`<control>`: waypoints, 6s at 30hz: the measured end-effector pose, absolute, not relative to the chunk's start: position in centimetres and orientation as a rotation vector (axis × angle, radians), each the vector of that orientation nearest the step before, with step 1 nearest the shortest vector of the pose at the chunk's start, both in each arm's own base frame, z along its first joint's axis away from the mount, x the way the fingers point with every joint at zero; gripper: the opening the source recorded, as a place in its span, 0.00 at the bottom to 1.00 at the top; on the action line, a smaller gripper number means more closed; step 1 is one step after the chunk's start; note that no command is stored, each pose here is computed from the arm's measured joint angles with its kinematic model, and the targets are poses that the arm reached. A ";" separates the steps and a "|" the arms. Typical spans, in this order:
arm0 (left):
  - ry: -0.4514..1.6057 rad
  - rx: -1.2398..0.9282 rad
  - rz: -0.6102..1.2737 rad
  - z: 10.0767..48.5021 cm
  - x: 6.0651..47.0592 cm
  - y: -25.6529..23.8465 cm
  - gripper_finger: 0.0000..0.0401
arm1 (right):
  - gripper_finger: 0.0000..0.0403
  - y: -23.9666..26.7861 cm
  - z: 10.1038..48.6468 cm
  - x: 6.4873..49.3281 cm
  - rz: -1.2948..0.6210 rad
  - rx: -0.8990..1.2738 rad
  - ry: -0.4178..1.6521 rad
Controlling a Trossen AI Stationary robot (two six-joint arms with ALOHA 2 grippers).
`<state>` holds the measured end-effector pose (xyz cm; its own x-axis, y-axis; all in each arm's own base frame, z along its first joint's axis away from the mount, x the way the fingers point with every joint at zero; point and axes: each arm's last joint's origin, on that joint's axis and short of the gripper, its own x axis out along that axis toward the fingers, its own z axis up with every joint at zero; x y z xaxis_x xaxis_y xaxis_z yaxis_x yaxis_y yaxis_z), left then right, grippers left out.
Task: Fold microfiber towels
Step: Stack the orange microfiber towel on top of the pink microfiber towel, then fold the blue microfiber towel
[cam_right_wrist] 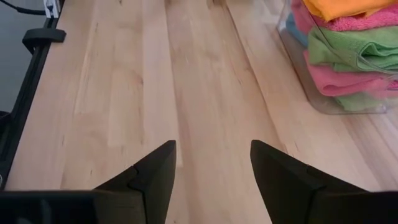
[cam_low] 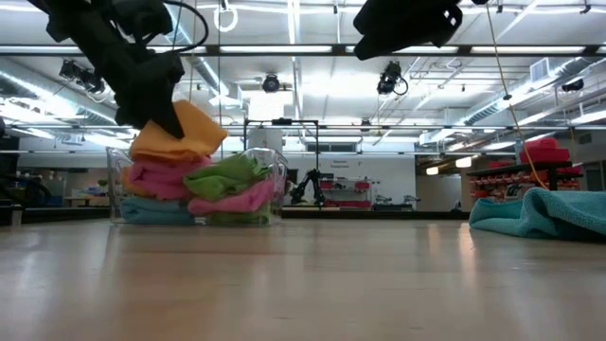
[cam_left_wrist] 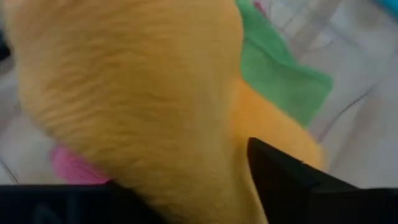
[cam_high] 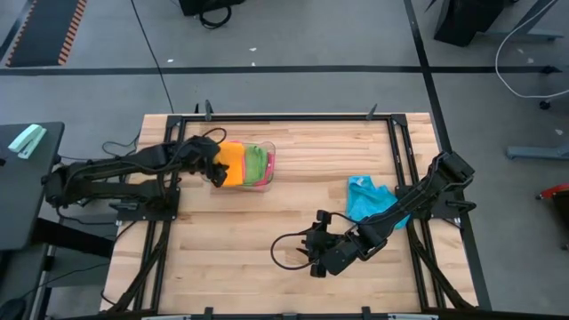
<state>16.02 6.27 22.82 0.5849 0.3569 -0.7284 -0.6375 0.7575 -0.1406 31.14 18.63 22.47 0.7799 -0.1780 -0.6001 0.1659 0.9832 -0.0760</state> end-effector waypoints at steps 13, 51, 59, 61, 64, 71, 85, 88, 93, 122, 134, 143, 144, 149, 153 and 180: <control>0.880 -0.212 0.617 23.0 16.0 6.6 0.89 | 0.54 18.7 22.5 31.2 -0.185 -0.015 0.645; 1.009 -0.176 0.610 27.0 15.2 7.6 0.88 | 0.54 18.2 22.5 31.4 -0.200 -0.006 0.647; 1.001 -0.193 0.627 30.5 14.6 7.3 0.88 | 0.54 18.2 22.5 31.4 -0.199 -0.006 0.646; 0.968 -0.187 0.592 31.0 14.9 7.1 0.88 | 0.54 18.2 22.5 31.4 -0.199 -0.006 0.646; 0.944 -0.101 0.532 30.5 15.5 6.9 0.88 | 0.54 18.2 22.5 31.4 -0.199 -0.006 0.646; 0.657 0.001 0.489 25.5 17.3 7.2 0.88 | 0.54 18.3 22.5 31.4 -0.199 -0.004 0.645; 0.468 -0.067 0.663 16.2 14.6 7.8 0.77 | 0.54 18.7 22.6 31.2 -0.191 0.017 0.635; 0.471 -0.088 0.664 15.8 14.6 7.8 0.75 | 0.54 18.7 22.6 31.2 -0.191 0.017 0.635; 0.402 -0.100 0.597 18.0 15.6 7.7 0.71 | 0.54 18.7 22.6 31.2 -0.191 0.017 0.635; 0.499 0.041 0.756 20.6 16.1 8.7 0.53 | 0.54 18.7 22.5 31.2 -0.194 0.019 0.637; 0.391 -0.098 0.313 22.2 18.0 5.1 0.50 | 0.54 12.8 20.1 29.4 -0.544 0.132 1.043; 0.390 -0.134 0.192 22.2 18.5 2.7 0.48 | 0.54 7.1 19.3 28.0 -0.716 0.123 1.394; 0.390 -0.131 0.182 22.2 18.5 2.6 0.49 | 0.54 6.4 19.1 27.9 -0.721 0.124 1.422; 0.393 -0.125 0.151 22.2 18.6 2.0 0.49 | 0.51 2.2 17.2 27.1 -0.768 0.233 1.562; 0.410 -0.123 0.139 22.0 18.6 1.7 0.48 | 0.46 -0.3 15.7 25.7 -0.845 0.374 1.643; 0.431 -0.155 0.020 21.9 18.6 0.4 0.45 | 0.02 1.2 18.6 28.6 -0.583 0.261 1.560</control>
<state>18.58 0.36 21.89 0.9083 -0.0136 -0.4180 -0.0523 0.9879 -0.1458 28.60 1.18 18.56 -0.0879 -0.1839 -0.9790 0.5029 0.8402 -0.2029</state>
